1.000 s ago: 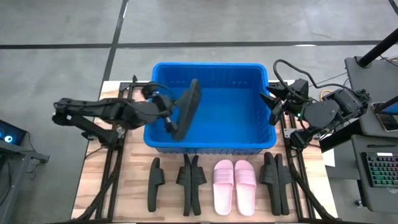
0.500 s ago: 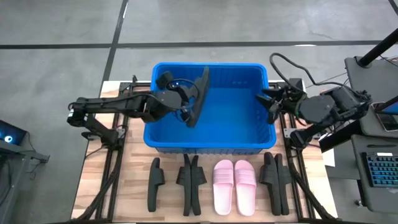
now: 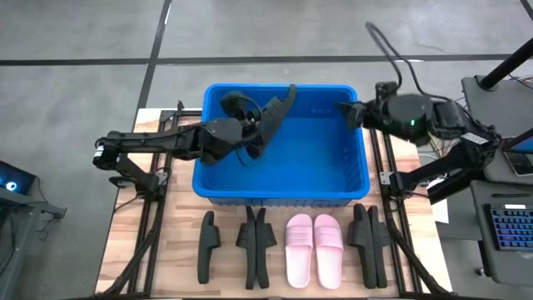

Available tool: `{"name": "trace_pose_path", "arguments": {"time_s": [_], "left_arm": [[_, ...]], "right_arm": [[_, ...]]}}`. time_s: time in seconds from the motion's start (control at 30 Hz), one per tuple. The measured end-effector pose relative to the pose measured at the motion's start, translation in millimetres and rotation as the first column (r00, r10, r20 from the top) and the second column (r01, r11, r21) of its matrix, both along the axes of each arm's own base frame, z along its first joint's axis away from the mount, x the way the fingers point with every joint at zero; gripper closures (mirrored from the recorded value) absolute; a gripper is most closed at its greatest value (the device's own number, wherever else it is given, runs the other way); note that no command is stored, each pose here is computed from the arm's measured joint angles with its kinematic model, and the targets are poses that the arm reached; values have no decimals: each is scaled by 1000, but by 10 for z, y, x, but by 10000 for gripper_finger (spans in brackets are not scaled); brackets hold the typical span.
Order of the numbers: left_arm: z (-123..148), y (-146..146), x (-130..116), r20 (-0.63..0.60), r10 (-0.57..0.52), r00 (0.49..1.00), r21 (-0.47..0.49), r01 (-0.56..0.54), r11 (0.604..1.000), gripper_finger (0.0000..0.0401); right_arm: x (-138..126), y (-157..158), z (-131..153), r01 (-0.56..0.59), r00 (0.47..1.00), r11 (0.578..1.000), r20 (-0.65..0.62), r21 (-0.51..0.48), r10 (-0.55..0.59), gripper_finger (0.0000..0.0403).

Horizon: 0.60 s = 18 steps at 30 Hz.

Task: Pick and place slides into bin
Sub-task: Put the black slide into the blue bin

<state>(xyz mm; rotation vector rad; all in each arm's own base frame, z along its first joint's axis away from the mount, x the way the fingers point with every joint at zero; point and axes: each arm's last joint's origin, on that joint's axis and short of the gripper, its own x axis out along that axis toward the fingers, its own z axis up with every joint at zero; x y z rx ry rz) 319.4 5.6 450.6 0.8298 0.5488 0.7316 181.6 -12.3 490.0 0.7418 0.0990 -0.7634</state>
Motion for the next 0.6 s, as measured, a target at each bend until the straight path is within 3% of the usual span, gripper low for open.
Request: {"name": "trace_pose_path", "arguments": {"time_s": [0.13, 0.3, 0.6], "left_arm": [[-35, -3, 59, -147, -18, 989, 130, 38, 991, 401], [-116, -3, 238, -267, 43, 963, 279, 34, 960, 401], [-187, -10, 616, -298, 164, 940, 478, -2, 878, 401]], "right_arm": [[101, -140, 65, -92, 994, 996, 65, 11, 91, 188], [144, -303, 73, -33, 996, 999, 82, 2, 33, 188], [237, -545, -3, -125, 988, 982, 105, 142, 110, 188]]}}
